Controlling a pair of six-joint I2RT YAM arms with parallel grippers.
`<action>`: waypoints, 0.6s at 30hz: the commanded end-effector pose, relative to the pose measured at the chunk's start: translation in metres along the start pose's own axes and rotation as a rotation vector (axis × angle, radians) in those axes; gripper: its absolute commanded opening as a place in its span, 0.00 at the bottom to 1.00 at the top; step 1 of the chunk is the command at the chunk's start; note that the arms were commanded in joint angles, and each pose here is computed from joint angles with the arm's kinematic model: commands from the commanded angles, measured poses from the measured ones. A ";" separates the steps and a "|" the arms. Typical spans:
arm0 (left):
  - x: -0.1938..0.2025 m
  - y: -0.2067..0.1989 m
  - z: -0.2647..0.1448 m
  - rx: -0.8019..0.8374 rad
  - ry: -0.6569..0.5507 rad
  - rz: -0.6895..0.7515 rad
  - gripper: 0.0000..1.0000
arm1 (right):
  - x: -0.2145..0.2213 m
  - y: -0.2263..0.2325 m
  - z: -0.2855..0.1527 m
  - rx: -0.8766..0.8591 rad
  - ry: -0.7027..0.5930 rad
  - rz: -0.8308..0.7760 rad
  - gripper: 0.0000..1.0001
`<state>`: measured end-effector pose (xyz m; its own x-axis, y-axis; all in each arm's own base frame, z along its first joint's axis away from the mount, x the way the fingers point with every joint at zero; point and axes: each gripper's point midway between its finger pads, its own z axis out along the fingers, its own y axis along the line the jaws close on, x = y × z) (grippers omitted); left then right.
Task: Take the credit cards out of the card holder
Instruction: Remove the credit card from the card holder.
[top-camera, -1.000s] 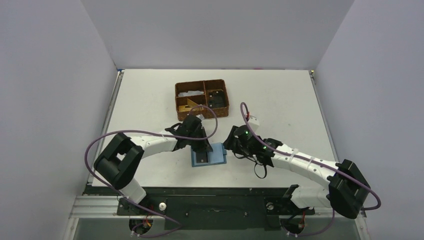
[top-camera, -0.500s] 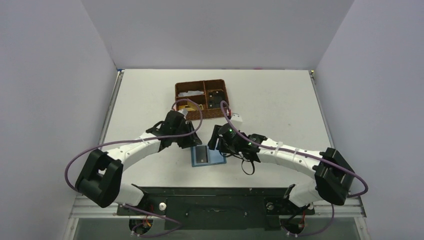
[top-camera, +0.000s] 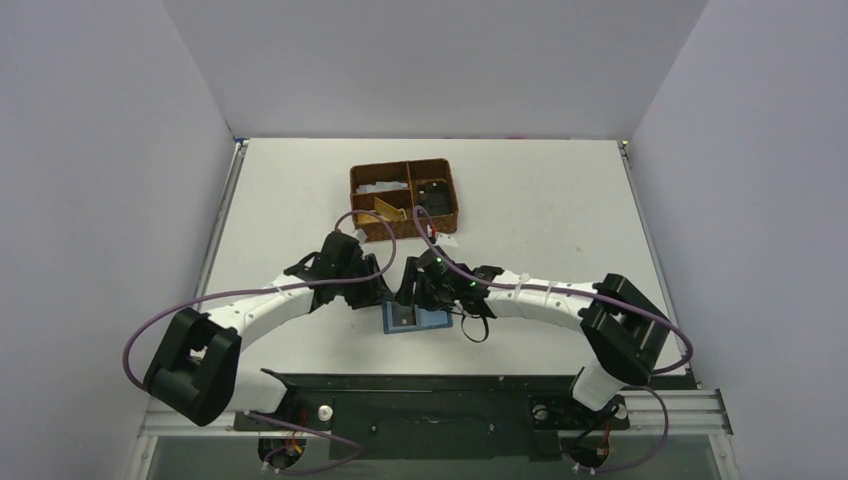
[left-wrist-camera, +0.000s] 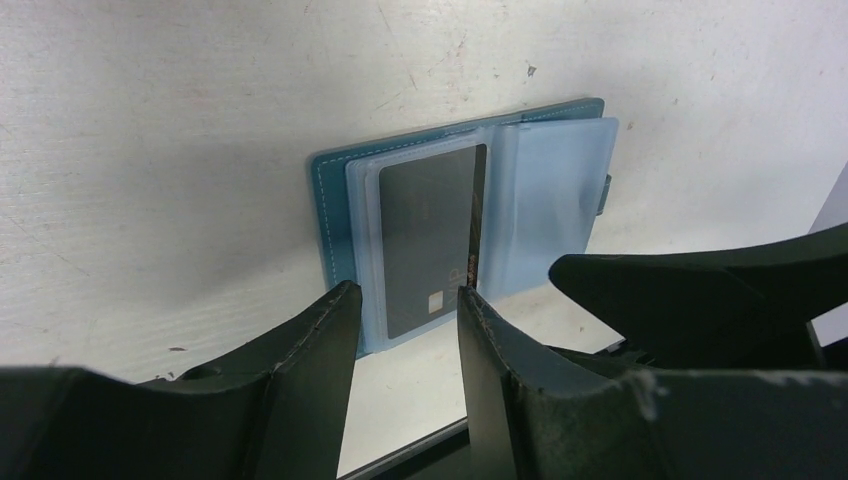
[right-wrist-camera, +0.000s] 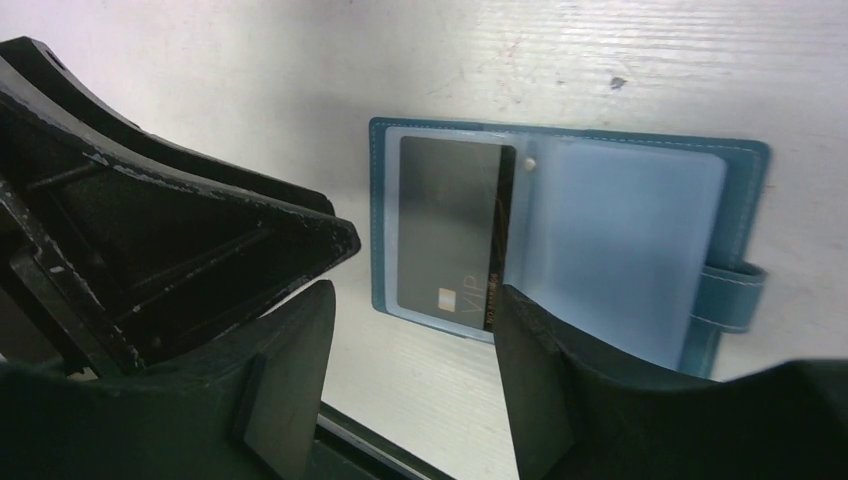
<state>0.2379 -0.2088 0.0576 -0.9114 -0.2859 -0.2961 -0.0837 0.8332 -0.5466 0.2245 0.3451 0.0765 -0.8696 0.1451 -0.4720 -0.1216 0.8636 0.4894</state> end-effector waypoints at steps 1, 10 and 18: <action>0.000 -0.001 0.002 0.021 -0.004 0.015 0.37 | -0.008 0.026 0.009 -0.121 0.000 0.052 0.54; 0.004 0.000 0.010 0.030 0.014 0.008 0.30 | 0.002 0.002 0.028 -0.079 0.027 0.089 0.51; 0.008 -0.004 0.020 0.023 0.033 0.015 0.19 | 0.002 -0.008 0.034 -0.078 0.016 0.113 0.51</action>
<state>0.2291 -0.2112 0.0351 -0.9311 -0.2665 -0.2492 -0.0974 0.8397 -0.5342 0.2314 0.3485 0.0387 -0.9017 0.1945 -0.3861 -0.0564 0.8326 0.5510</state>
